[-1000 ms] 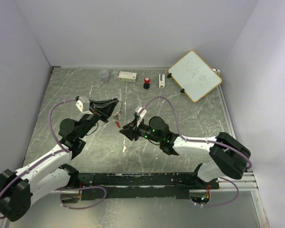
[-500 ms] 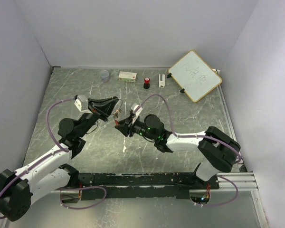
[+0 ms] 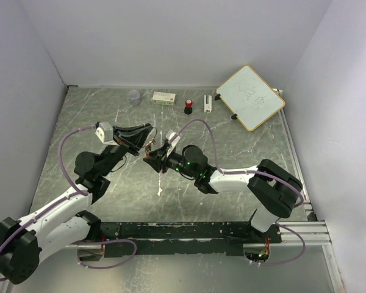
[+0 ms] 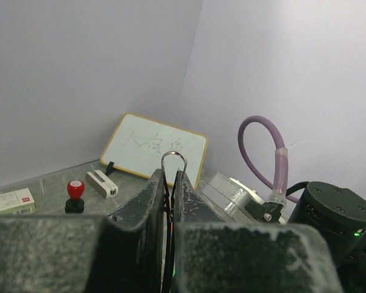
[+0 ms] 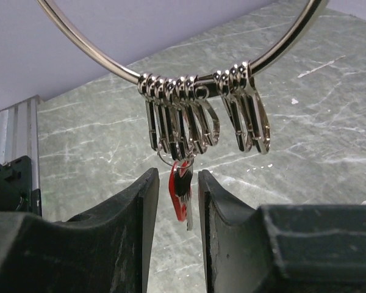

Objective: Remove the keys from the keyring

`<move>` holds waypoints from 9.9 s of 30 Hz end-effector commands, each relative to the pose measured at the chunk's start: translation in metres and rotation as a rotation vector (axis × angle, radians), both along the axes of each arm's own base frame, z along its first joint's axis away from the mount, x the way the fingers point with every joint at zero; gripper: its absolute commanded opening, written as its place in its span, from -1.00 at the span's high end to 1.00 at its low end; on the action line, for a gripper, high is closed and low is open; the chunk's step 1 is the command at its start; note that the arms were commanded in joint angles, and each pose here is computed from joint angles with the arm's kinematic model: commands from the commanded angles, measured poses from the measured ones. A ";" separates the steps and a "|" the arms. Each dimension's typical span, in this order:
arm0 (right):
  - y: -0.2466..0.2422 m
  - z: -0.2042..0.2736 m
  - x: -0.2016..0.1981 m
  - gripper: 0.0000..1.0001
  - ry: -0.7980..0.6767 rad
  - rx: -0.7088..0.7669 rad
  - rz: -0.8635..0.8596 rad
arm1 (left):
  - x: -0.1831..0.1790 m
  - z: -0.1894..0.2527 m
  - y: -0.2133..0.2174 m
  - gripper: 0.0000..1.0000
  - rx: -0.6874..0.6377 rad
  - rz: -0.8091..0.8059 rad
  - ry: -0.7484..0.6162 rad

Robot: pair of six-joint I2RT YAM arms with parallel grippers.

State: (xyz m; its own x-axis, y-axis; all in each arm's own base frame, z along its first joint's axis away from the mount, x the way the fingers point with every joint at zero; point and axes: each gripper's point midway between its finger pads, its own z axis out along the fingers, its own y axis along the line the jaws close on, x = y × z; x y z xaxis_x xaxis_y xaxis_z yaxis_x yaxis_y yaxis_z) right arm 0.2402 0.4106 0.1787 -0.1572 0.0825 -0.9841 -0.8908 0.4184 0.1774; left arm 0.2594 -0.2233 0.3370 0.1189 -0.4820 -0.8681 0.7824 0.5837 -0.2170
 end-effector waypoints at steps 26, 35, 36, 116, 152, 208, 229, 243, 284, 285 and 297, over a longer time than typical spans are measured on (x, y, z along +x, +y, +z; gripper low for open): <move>-0.005 0.006 -0.001 1.00 -0.008 -0.100 -0.054 | 0.031 0.000 0.016 0.38 0.033 0.192 0.050; -0.047 0.034 -0.021 1.00 -0.038 -0.310 -0.216 | 0.067 -0.045 0.033 -0.28 0.148 0.378 0.206; -0.052 0.040 -0.022 1.00 -0.042 -0.313 -0.238 | 0.068 -0.048 0.034 -0.29 0.156 0.383 0.208; -0.065 0.134 -0.029 1.00 0.091 -0.558 -0.246 | -0.046 -0.060 -0.015 -0.23 0.268 -0.134 -0.232; -0.055 0.115 -0.030 1.00 0.095 -0.625 -0.230 | -0.039 -0.064 -0.022 -0.03 0.180 -0.160 -0.219; -0.061 0.091 -0.016 1.00 0.101 -0.978 -0.388 | -0.019 -0.089 0.006 -0.24 0.140 0.030 -0.120; -0.049 0.078 -0.007 1.00 0.072 -1.007 -0.431 | -0.036 -0.095 -0.010 -0.16 0.103 -0.104 -0.110; -0.046 0.076 -0.005 1.00 0.064 -1.010 -0.428 | -0.034 -0.097 -0.014 -0.05 0.125 -0.069 -0.111; -0.043 0.069 -0.012 1.00 0.066 -1.012 -0.393 | -0.017 -0.095 -0.014 0.06 0.116 0.041 -0.127; -0.043 0.069 -0.012 1.00 0.067 -1.012 -0.394 | -0.018 -0.095 -0.013 0.06 0.114 0.044 -0.128; -0.042 0.069 -0.011 1.00 0.067 -1.009 -0.396 | -0.019 -0.096 -0.011 0.15 0.128 0.051 -0.127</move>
